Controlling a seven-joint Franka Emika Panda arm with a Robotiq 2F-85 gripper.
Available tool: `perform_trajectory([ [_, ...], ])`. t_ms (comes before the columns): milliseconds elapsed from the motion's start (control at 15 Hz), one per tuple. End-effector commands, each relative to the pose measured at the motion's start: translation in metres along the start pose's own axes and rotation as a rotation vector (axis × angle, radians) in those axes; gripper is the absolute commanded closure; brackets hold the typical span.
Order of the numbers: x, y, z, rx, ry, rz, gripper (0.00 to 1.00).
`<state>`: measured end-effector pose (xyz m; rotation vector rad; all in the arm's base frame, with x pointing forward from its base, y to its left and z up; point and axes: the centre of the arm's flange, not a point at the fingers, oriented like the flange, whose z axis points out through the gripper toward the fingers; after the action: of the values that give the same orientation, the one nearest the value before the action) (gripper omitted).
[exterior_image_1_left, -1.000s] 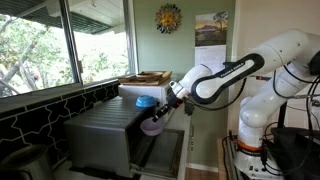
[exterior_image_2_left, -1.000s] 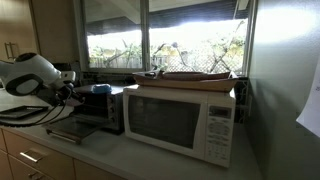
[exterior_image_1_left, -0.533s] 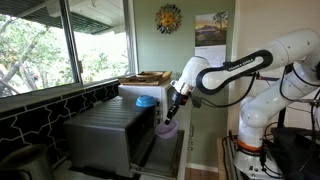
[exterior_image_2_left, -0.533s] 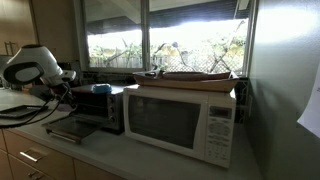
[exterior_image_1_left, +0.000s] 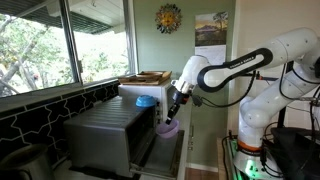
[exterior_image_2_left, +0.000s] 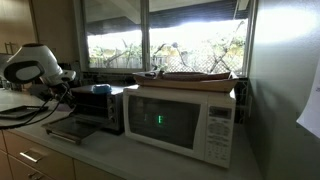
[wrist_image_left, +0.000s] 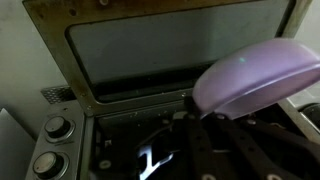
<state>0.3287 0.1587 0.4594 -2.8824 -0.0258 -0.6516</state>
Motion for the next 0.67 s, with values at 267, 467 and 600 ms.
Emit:
perform_trajectory([
  [267, 0.008, -0.004, -0.001, 0.178, 0.000, 0.090, 0.98],
  [467, 0.004, -0.005, 0.013, 0.216, -0.068, 0.181, 0.98],
  [600, 0.003, -0.006, 0.019, 0.193, -0.077, 0.216, 0.98],
])
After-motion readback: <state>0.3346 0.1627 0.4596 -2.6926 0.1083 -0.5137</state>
